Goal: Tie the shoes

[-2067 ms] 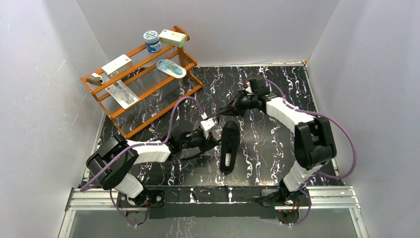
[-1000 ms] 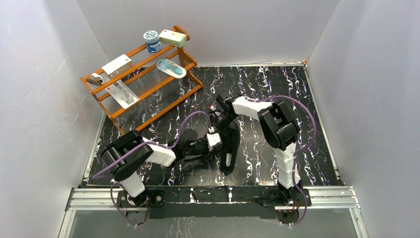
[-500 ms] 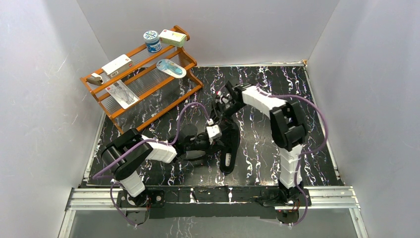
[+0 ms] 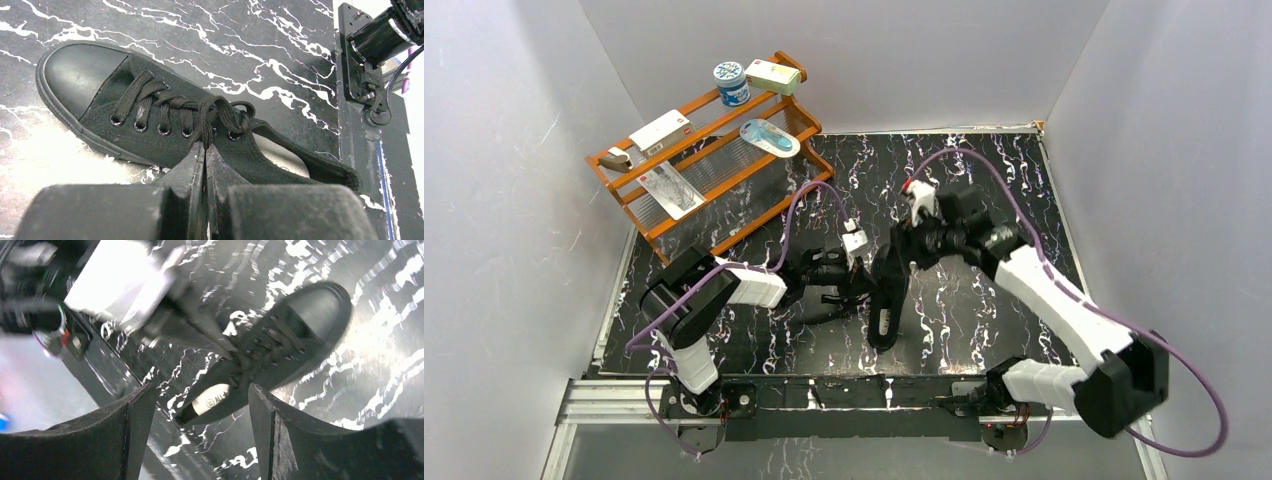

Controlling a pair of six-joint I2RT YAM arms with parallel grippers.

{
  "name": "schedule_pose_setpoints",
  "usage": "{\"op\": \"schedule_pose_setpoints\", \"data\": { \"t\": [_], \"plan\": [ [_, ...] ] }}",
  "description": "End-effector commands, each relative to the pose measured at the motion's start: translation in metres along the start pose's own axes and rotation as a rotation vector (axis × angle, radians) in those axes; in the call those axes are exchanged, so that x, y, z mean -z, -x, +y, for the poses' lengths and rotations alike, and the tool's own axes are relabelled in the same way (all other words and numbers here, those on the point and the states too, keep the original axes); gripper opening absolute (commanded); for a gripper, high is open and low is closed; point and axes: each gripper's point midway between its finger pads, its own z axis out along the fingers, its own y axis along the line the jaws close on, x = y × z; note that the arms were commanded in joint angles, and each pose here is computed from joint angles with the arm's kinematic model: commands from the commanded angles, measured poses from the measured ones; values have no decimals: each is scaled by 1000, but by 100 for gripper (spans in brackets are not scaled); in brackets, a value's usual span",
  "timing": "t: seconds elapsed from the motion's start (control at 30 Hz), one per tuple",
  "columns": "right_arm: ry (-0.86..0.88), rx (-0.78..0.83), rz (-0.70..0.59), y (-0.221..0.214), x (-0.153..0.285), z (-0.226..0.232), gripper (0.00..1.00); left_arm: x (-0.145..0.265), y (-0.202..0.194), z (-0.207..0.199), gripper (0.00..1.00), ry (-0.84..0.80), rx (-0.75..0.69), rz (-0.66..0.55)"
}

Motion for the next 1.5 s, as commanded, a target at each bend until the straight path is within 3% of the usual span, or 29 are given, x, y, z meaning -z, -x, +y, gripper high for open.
{"op": "schedule_pose_setpoints", "data": {
  "t": [0.0,0.1,0.2,0.3,0.5,0.7,1.07,1.23,1.37,1.47],
  "plan": [
    [109,594,-268,23,6,54,75,0,8,0,0,-73,9,21],
    [230,888,-345,1,8,94,71,0,8,8,0,-73,20,36],
    [363,1129,-314,-36,-5,119,64,-1,6,11,0,-88,40,53],
    [360,1214,-310,-53,-31,127,64,-2,4,13,0,-115,49,78],
    [213,1353,-328,-44,-90,115,60,-10,-1,6,0,-247,94,152],
    [105,1534,-176,-42,-129,88,52,-7,-7,6,0,-269,100,185],
    [53,1639,6,-40,-170,73,52,-3,-14,10,0,-263,78,209],
    [-87,1644,77,-29,-189,54,55,-5,-17,14,0,-262,75,212],
    [-153,1645,94,-21,-195,48,55,-9,-21,18,0,-280,93,228],
    [-153,1639,83,-20,-193,52,49,-10,-22,19,0,-285,104,229]
  ]
}}
